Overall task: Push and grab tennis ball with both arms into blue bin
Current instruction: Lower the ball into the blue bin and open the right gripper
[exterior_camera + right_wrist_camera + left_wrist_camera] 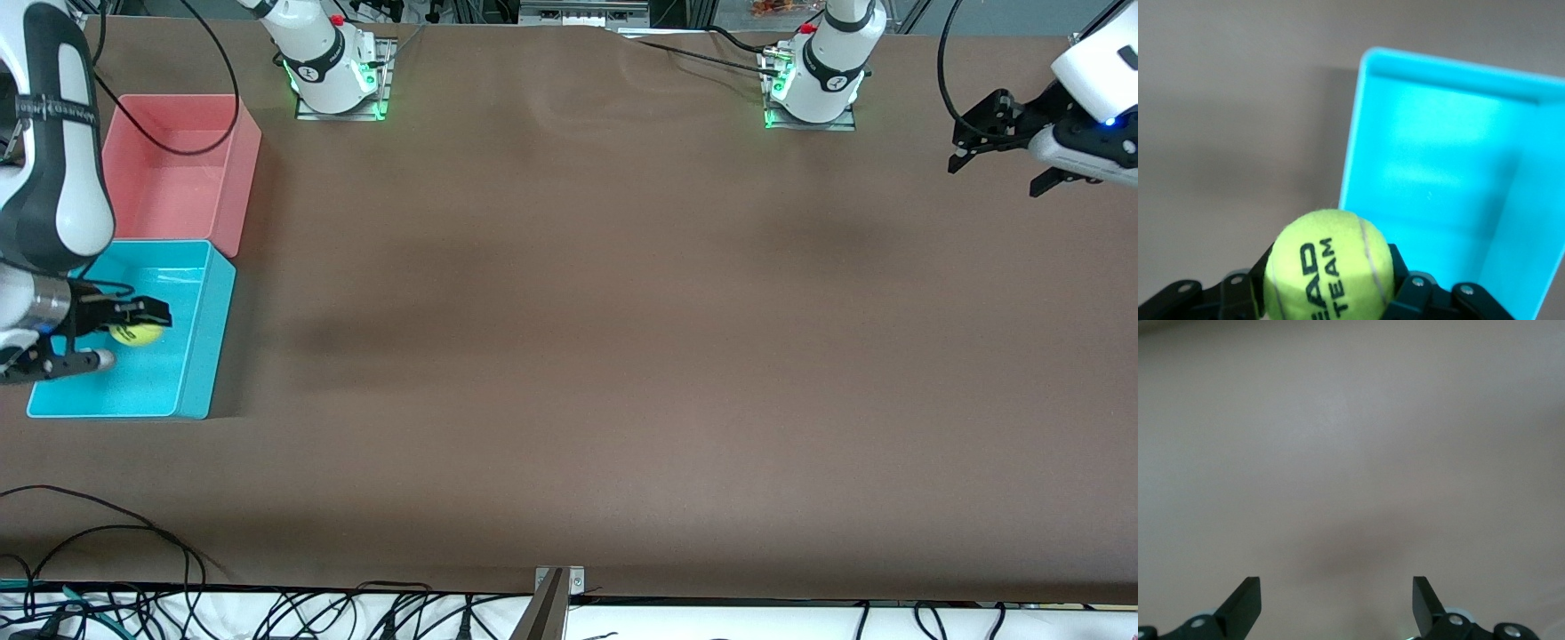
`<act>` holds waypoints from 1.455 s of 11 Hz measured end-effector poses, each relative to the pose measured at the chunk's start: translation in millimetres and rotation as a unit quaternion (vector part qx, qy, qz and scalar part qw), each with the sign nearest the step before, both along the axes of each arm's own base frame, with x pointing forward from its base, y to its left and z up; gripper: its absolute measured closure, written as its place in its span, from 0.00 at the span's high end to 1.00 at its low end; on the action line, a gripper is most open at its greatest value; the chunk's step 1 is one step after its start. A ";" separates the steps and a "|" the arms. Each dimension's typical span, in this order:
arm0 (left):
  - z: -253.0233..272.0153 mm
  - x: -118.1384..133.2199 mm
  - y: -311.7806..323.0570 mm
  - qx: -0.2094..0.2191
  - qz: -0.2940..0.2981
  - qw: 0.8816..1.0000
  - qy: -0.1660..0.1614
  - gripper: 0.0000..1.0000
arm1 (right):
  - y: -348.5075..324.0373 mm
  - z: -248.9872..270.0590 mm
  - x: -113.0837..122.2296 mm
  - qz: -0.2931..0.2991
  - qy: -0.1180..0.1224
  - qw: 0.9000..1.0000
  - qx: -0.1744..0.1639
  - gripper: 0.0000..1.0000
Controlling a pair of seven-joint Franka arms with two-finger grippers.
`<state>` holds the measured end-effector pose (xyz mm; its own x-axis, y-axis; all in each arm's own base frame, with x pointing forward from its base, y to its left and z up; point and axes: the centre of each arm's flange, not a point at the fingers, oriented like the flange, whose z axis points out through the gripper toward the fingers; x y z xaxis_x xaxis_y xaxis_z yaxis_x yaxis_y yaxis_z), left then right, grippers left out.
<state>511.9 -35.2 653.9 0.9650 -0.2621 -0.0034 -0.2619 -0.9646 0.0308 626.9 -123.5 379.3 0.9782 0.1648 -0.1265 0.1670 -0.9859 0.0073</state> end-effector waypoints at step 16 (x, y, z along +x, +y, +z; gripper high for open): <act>3.5 9.4 -4.3 -0.002 0.136 0.991 -0.006 1.00 | -87.1 -171.5 -134.9 -0.064 0.006 0.998 -0.015 0.93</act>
<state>521.3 -39.4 657.3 0.9999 0.0081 0.0097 0.0078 -0.9994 0.0331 492.1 -210.6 207.9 0.9893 0.0342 -0.1417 0.0395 -0.9986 0.0351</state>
